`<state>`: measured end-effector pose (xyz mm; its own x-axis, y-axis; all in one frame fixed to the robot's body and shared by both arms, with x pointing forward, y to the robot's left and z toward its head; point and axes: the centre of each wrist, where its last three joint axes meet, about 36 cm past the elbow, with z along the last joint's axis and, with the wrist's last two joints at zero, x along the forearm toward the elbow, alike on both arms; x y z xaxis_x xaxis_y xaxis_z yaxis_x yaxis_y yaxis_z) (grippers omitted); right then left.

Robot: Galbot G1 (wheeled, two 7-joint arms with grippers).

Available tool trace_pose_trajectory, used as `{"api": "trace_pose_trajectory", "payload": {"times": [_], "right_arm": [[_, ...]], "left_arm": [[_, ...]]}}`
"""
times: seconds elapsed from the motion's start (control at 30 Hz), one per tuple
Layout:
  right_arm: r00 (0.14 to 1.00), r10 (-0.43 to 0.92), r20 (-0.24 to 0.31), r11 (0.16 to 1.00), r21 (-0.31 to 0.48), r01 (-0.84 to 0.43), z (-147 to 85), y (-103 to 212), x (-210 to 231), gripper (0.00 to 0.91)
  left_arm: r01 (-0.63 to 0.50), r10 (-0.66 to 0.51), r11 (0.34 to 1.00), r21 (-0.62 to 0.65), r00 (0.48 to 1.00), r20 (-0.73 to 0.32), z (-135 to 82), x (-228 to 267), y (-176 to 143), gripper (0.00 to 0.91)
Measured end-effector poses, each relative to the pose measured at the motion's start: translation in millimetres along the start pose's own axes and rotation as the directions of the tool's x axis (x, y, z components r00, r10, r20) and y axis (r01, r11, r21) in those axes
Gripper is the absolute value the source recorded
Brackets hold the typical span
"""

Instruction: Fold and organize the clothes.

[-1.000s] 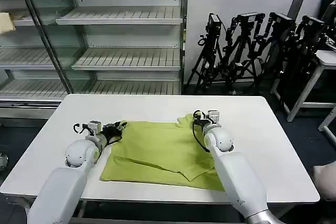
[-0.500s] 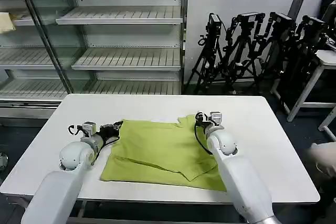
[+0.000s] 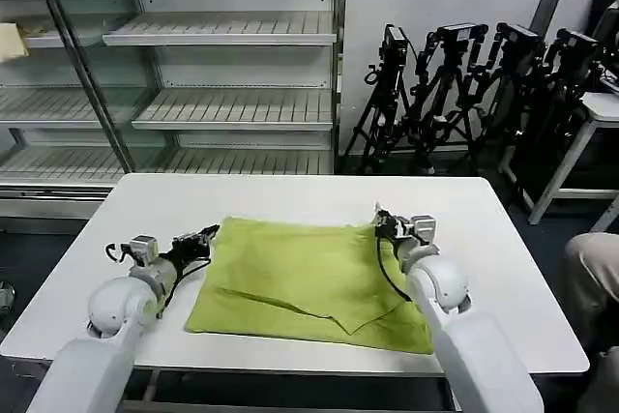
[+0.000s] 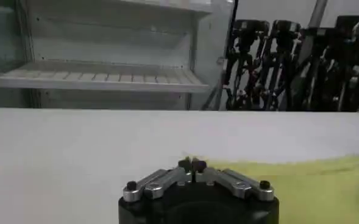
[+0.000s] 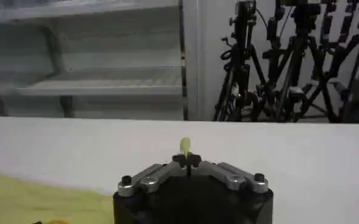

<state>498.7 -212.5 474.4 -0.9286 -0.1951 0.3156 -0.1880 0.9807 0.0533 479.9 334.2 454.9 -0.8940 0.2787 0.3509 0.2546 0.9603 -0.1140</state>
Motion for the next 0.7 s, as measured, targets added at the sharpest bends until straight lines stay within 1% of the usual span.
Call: {"api": "trace_pose_trajectory", "payload": {"times": [0.1, 0.3, 0.33, 0.37, 0.4, 0.43, 0.7], "right_arm": [[1.0, -0.011, -0.002, 1.0, 0.004, 0.011, 6, 1, 12, 0.0], [1.0, -0.017, -0.004, 1.0, 0.003, 0.017, 12, 4, 24, 0.0], [1.0, -0.018, -0.006, 1.0, 0.004, 0.018, 13, 4, 25, 0.0], [1.0, -0.019, -0.009, 1.0, 0.006, 0.019, 15, 5, 27, 0.0], [1.0, -0.019, -0.011, 1.0, 0.008, 0.019, 16, 5, 28, 0.0], [1.0, -0.018, -0.011, 1.0, 0.009, 0.018, 17, 5, 29, 0.0], [1.0, -0.016, -0.005, 1.0, 0.018, 0.016, 17, 5, 33, 0.0]], "left_arm": [[-0.006, 0.006, 1.0, -0.001, 1.0, 0.005, 3, 11, -3, 0.02], [-0.024, 0.024, 1.0, 0.004, 1.0, 0.01, 9, 19, -12, 0.02], [-0.026, 0.026, 1.0, 0.005, 1.0, 0.012, 9, 19, -13, 0.03], [-0.028, 0.028, 1.0, 0.004, 0.999, 0.014, 9, 20, -14, 0.06], [-0.03, 0.03, 1.0, 0.003, 0.999, 0.017, 9, 21, -15, 0.252], [-0.031, 0.031, 1.0, 0.001, 0.999, 0.018, 9, 21, -16, 0.907], [-0.033, 0.034, 0.999, -0.018, 0.999, 0.015, 8, 10, -22, 0.907]]}}
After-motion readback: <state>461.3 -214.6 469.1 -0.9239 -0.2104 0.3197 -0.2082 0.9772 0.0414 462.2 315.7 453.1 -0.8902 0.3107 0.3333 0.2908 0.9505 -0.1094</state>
